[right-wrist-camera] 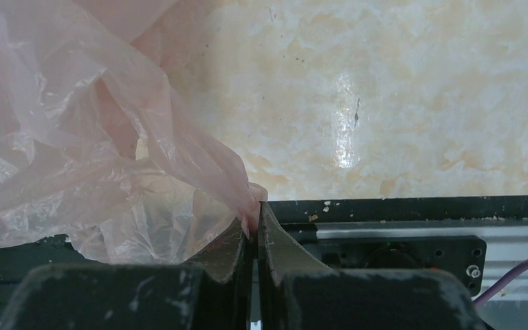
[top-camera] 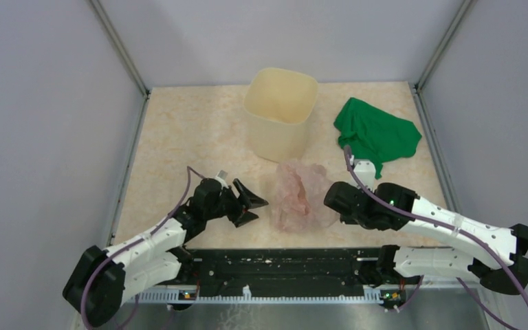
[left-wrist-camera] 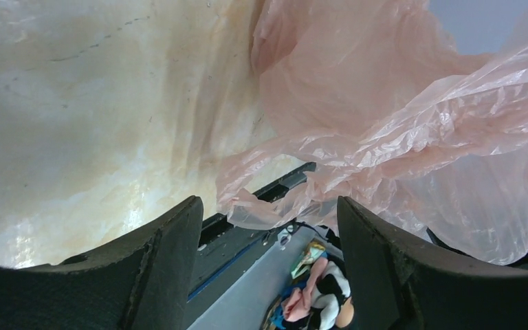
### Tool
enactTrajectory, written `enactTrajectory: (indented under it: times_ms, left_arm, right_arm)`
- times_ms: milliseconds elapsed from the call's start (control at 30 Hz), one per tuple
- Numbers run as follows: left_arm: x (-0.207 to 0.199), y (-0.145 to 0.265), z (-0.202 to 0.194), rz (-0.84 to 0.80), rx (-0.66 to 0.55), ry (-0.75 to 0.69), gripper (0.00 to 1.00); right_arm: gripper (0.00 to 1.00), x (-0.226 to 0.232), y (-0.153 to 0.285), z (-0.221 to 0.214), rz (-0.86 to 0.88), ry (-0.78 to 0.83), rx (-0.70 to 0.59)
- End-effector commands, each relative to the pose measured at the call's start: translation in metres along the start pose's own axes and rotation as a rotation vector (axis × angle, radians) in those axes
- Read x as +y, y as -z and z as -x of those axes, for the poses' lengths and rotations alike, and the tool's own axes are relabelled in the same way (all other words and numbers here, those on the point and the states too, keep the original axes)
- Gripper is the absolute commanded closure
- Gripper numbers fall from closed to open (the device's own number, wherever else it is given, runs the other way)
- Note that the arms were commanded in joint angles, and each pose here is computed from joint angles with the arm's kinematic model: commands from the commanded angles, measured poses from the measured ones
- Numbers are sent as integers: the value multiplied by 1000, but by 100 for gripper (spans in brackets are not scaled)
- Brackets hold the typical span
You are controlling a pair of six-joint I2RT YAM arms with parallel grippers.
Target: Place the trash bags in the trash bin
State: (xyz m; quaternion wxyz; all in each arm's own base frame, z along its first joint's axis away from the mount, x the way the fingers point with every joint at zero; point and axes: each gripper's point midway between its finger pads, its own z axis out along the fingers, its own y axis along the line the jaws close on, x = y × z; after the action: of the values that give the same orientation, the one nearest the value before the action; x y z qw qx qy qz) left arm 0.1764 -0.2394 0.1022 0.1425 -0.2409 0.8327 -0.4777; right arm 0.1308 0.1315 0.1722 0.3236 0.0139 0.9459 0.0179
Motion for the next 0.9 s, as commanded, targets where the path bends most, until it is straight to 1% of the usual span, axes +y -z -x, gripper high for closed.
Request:
enactTrajectory:
  times_ms: [0,100,167,333,500,600,767,867]
  left_arm:
    - [-35,-8,-9,-105,69,-168,23]
    - [-40,-18,-17,-88,91,-263,25]
    - [-36,-24,-17,-56,94,-321,26]
    - [-22,-35,-22,-40,122,-407,31]
    - [-2,-43,-23,43,118,-418,36]
    - [1,-48,-27,55,124,-428,37]
    - [7,-59,-32,106,124,-447,38]
    - [9,-66,-28,121,80,-442,37]
  right_arm:
    - [100,-2,-1,3,-30,-22,-16]
    - [100,-3,-4,2,-57,-2,-10]
    - [100,-4,-3,5,-66,1,-21]
    - [100,-8,3,11,-56,-14,-42]
    - [100,-8,4,11,-54,-14,-40]
    - [100,-7,4,10,-51,-13,-35]
    - [100,-3,3,11,-34,-15,-34]
    - [100,-1,5,12,-25,-19,-37]
